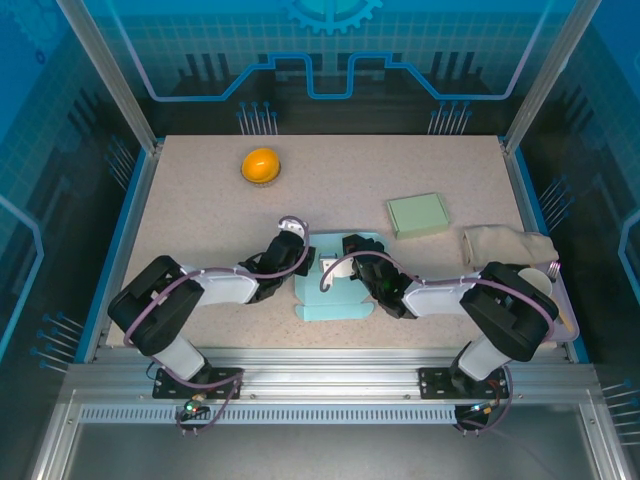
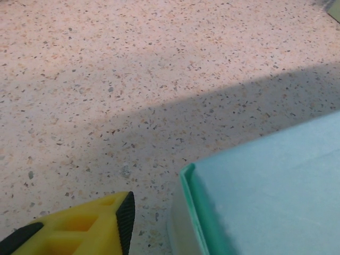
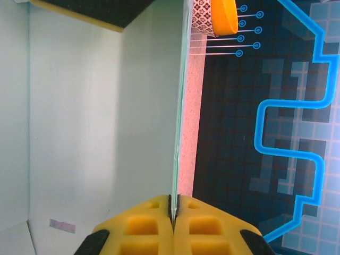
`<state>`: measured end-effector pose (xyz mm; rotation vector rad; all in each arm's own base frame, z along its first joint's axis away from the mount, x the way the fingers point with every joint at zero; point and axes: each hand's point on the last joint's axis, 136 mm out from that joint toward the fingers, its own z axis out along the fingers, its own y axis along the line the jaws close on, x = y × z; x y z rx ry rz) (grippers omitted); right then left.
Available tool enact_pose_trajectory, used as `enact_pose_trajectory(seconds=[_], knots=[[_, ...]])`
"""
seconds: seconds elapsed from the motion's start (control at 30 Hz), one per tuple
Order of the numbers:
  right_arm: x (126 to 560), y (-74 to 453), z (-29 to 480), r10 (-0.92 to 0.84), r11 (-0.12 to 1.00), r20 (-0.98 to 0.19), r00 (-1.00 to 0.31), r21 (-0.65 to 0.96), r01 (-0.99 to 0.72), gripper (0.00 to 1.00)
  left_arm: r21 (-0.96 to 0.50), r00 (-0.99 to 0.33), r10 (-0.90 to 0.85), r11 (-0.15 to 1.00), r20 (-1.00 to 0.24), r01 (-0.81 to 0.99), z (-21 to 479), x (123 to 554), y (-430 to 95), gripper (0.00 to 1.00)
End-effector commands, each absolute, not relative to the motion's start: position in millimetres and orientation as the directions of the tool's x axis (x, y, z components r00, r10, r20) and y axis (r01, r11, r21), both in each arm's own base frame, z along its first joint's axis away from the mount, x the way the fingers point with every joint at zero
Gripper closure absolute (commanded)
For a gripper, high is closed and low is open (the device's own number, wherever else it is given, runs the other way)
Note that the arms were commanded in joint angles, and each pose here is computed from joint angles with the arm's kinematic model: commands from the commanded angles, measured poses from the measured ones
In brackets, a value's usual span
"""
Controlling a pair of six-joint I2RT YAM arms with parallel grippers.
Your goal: Fold the paper box
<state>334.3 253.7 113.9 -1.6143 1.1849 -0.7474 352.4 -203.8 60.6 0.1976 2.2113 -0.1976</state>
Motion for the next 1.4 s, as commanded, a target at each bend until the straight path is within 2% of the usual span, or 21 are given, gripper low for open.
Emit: enact_pose_trajectory(seconds=[0.0, 0.13, 0.33, 0.47, 0.6, 0.7, 0.77, 0.93, 1.13, 1.27, 1.37], knots=[[327, 250, 96, -0.935, -0.100, -0.057, 0.350, -0.905, -0.413, 1.00, 0.006, -0.605, 0.065, 0.995, -0.794, 0.098, 60, 355, -178, 0.58], [335, 243, 99, -0.950, -0.093, -0.039, 0.310, -0.913, -0.398, 1.00, 0.076, -0.656, 0.046, 0.997, -0.753, -0.017, 51, 348, -154, 0.67], [347, 232, 100, -0.974, -0.090, 0.006, 0.226, -0.926, -0.367, 1.00, 0.140, -0.666, 0.007, 0.979, -0.746, -0.146, 48, 341, -127, 0.73], [351, 228, 108, -0.982, -0.060, -0.008, 0.187, -0.934, -0.352, 1.00, 0.206, -0.678, 0.003, 0.954, -0.735, -0.219, 46, 340, -113, 0.81], [353, 228, 115, -0.985, -0.008, -0.056, 0.166, -0.931, -0.365, 1.00, 0.194, -0.669, 0.003, 0.958, -0.743, -0.211, 43, 340, -115, 0.90], [349, 232, 123, -0.977, 0.039, -0.115, 0.177, -0.921, -0.387, 0.99, 0.211, -0.673, 0.017, 0.955, -0.740, -0.207, 41, 340, -114, 0.97], [346, 235, 126, -0.969, 0.066, -0.156, 0.191, -0.909, -0.411, 0.93, 0.215, -0.675, 0.023, 0.955, -0.738, -0.202, 39, 340, -115, 1.00], [332, 246, 141, -0.926, 0.172, -0.311, 0.213, -0.851, -0.496, 0.81, 0.158, -0.618, 0.047, 0.979, -0.785, -0.127, 41, 341, -134, 1.00], [294, 255, 156, -0.835, 0.232, -0.503, 0.223, -0.689, -0.687, 0.66, 0.136, -0.585, 0.055, 0.986, -0.809, -0.096, 46, 345, -141, 1.00], [294, 250, 189, -0.681, 0.447, -0.732, 0.031, -0.449, -0.773, 0.59, 0.103, -0.557, 0.085, 0.995, -0.826, -0.002, 45, 348, -156, 1.00], [313, 245, 199, -0.594, 0.585, -0.789, -0.158, -0.289, -0.758, 0.59, 0.067, -0.534, 0.109, 0.993, -0.839, 0.097, 46, 346, -171, 1.00]])
